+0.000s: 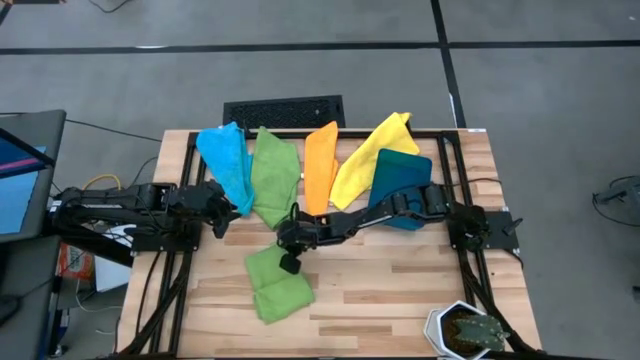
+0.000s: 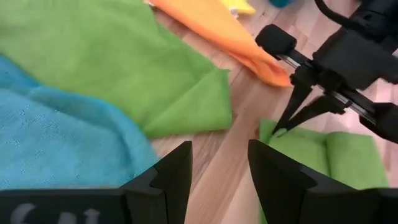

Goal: Fold microfiber towels
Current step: Fold the bottom green microfiber cloth

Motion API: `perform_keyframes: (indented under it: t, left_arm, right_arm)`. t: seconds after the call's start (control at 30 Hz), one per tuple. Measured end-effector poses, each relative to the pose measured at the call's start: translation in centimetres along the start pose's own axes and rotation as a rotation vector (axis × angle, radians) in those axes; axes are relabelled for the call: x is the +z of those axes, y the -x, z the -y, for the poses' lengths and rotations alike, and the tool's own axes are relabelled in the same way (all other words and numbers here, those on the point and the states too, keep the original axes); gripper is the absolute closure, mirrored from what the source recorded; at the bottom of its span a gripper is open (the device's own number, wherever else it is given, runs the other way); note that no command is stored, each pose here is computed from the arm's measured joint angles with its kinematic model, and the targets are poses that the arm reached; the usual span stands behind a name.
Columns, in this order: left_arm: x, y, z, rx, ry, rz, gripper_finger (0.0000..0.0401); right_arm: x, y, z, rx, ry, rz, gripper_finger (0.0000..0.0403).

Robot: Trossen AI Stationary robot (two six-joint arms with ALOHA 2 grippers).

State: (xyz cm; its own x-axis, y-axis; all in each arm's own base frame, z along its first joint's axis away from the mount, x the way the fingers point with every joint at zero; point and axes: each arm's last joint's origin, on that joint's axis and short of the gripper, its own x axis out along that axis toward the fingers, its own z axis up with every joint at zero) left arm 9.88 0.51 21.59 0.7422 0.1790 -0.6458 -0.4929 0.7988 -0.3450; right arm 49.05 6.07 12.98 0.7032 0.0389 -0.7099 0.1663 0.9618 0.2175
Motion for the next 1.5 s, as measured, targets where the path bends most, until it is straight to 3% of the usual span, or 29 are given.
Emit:
perform_keyframes:
  t: [0.17, 0.37, 0.5, 0.7, 0.8, 1.0, 1.27, 1.5]
  left_arm:
    - [0.9, 0.1, 0.7, -0.078, -0.007, 0.09, 0.0247]
    - [2.6, 0.6, 2.2, -0.276, -0.126, 0.251, 0.0219]
    - [3.7, 1.2, 2.8, -0.337, -0.238, 0.389, 0.0204]
    - [4.2, 1.0, 3.3, -0.333, -0.345, 0.444, 0.0197]
    - [4.1, -0.2, 3.6, -0.339, -0.408, 0.38, 0.0197]
    - [3.8, -3.2, 3.9, -0.24, -0.564, 0.266, 0.0197]
    - [2.8, -5.6, 4.7, -0.36, -0.589, 0.079, 0.0196]
    - [2.5, -5.8, 5.0, -0.345, -0.603, 0.072, 0.0197]
  right_arm:
    - [5.6, 5.5, -0.7, 0.043, 0.002, 0.165, 0.0397]
    - [10.4, 14.5, -1.2, 0.072, 0.074, 0.351, 0.0399]
    - [11.4, 19.7, -1.6, 0.086, 0.092, 0.387, 0.0399]
    - [10.8, 22.9, -2.8, 0.141, 0.083, 0.355, 0.0399]
    - [10.5, 23.3, -3.9, 0.174, 0.078, 0.35, 0.0399]
    - [9.8, 22.7, -5.1, 0.191, 0.058, 0.325, 0.0399]
    - [9.7, 22.7, -5.3, 0.173, 0.039, 0.333, 0.0396]
    - [9.7, 22.7, -5.3, 0.174, 0.022, 0.333, 0.0397]
